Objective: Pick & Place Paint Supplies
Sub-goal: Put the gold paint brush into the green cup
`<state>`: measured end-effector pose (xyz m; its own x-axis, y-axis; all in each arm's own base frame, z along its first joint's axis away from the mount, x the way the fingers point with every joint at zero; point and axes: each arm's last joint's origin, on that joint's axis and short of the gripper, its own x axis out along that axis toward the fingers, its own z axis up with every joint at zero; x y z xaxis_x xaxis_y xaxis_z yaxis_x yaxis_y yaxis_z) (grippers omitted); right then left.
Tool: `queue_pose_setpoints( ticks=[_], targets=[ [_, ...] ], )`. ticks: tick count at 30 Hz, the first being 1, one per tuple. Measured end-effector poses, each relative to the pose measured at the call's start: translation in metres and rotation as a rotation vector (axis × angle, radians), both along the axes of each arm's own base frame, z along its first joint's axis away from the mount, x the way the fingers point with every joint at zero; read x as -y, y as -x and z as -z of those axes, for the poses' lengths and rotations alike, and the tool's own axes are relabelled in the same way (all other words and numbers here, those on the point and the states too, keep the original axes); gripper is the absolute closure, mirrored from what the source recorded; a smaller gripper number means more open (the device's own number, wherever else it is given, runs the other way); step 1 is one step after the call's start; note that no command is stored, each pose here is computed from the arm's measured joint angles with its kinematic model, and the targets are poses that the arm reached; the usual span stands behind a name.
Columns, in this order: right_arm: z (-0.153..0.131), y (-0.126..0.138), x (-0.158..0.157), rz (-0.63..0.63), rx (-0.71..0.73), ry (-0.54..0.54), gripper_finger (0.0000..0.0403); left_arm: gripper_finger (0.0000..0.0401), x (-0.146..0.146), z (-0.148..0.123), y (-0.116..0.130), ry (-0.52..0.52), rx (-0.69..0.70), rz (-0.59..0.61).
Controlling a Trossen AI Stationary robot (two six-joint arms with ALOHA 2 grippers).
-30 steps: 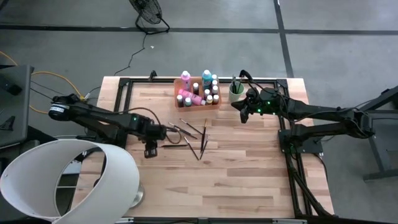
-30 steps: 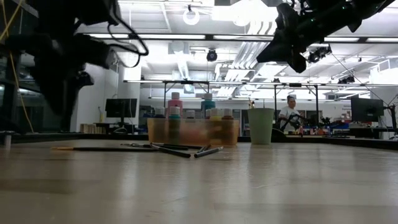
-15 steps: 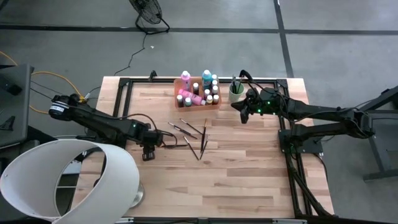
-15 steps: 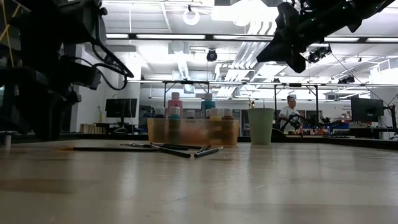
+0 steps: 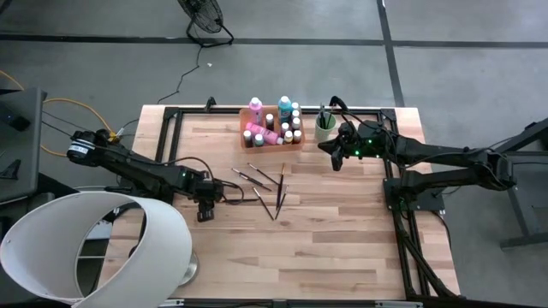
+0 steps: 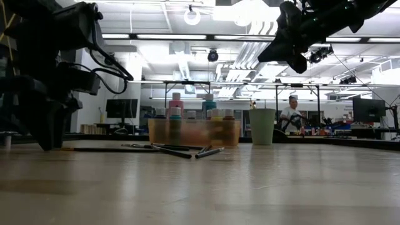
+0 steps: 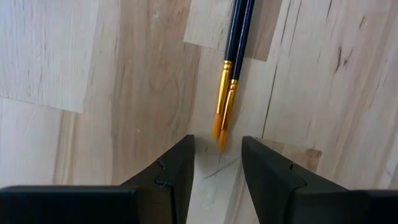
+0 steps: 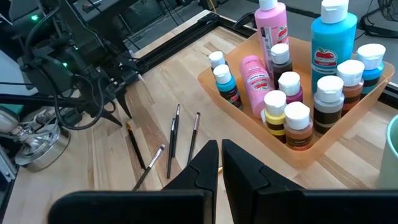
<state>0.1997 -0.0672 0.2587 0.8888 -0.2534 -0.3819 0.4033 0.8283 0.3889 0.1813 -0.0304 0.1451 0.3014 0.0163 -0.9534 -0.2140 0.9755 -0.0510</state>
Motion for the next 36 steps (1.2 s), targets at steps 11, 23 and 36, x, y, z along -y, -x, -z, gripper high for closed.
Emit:
queue_pose_setpoints(
  ticks=[11, 23, 36],
  targets=[
    [0.0, 0.0, -0.0001, -0.002, 0.0, -0.001, 0.0388, 0.0276, 0.0003, 0.0003, 0.0006, 0.005, -0.008, 0.023],
    [0.0005, 0.0002, -0.0001, -0.002, -0.005, -0.003, 0.0388, 0.0392, 0.0017, 0.0008, 0.0016, 0.059, -0.024, 0.038],
    [0.0005, 0.0002, -0.0001, -0.002, -0.005, -0.003, 0.0388, 0.0401, 0.004, -0.006, -0.0027, 0.106, -0.02, 0.024]
  ],
)
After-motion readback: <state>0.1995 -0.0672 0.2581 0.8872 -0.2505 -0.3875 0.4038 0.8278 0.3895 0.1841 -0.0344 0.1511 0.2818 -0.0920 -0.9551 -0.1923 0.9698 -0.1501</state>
